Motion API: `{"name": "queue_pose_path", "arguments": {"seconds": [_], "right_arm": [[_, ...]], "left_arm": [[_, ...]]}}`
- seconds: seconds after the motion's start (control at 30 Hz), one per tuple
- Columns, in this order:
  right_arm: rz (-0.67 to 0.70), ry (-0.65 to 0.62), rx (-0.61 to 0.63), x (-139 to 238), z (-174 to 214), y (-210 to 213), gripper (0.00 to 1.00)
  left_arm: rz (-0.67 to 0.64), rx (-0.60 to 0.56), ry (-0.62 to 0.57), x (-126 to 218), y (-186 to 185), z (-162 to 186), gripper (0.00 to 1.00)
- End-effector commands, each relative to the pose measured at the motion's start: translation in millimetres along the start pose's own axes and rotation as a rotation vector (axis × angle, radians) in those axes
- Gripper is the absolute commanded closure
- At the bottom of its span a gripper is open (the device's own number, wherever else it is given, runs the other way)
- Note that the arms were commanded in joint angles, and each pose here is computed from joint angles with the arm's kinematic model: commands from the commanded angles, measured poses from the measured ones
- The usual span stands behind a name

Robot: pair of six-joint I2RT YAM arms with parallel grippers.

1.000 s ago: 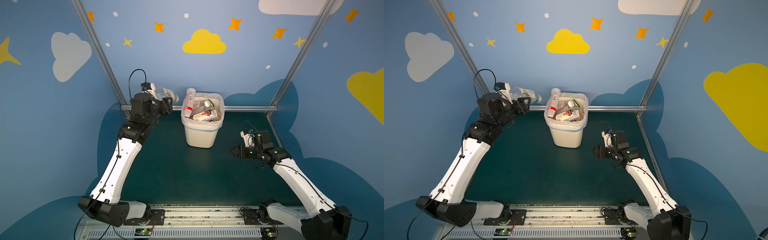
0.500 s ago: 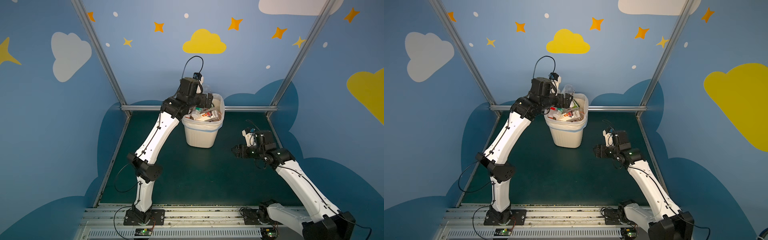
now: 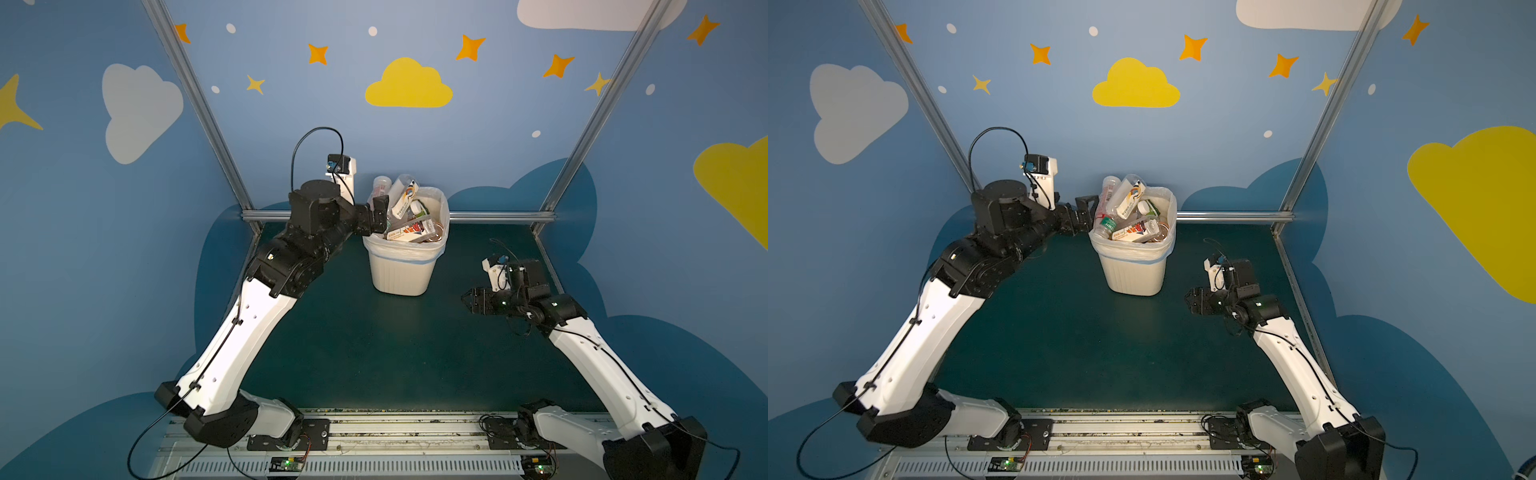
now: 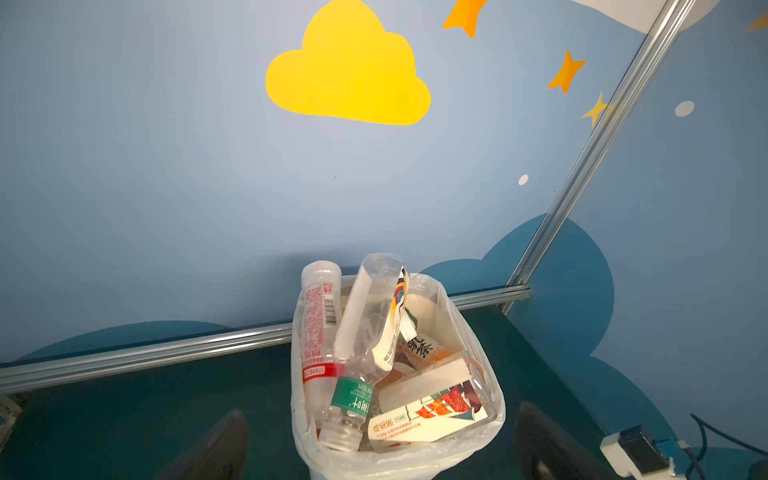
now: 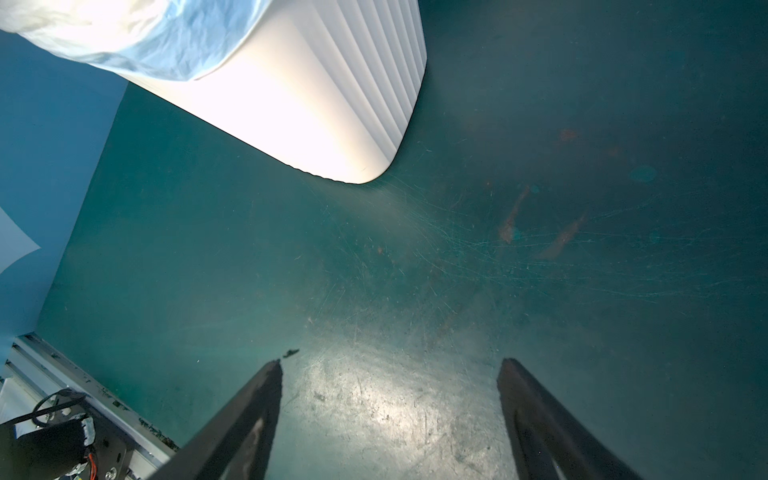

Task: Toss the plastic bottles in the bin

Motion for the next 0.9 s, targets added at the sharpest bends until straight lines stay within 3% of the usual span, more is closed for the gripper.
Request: {"name": "queue_pose_path", "arguments": {"seconds": [0.0, 0.23, 0.43, 0.67, 0.87], "right_arm": [[-0.024, -0.039, 0.002, 10.1, -7.2, 7.6, 0.17], [0.001, -0.064, -0.003, 21.3, -4.7, 3.1, 0.15], [0.037, -0.107, -0.001, 37.3, -5.4, -1.8, 0.10], [0.082, -0.146, -0.021, 47.0, -5.5, -11.7, 0.07], [0.096, -0.130, -0.042, 43.8, -4.0, -17.1, 0.06]], "left_arm": [[-0.084, 0.016, 0.066, 6.9, 16.4, 31.8, 0.00], [-0.189, 0.179, 0.151, 53.3, 63.9, 107.0, 0.00], [-0.289, 0.250, 0.237, 79.3, 92.3, 170.2, 0.00], [-0.391, 0.306, 0.348, 66.7, 117.5, 242.8, 0.00], [-0.514, 0.318, 0.316, 50.8, 144.6, 283.7, 0.00]]}}
Point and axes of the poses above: each gripper's point midway between its finger pads, its own x axis back along the fingers, its own y axis along the line the jaws close on, z = x × y, the point moved 2 cm from there along x, back along the fingers, and after that the axes turned 15 degrees about -x, right-handed, at the moved point
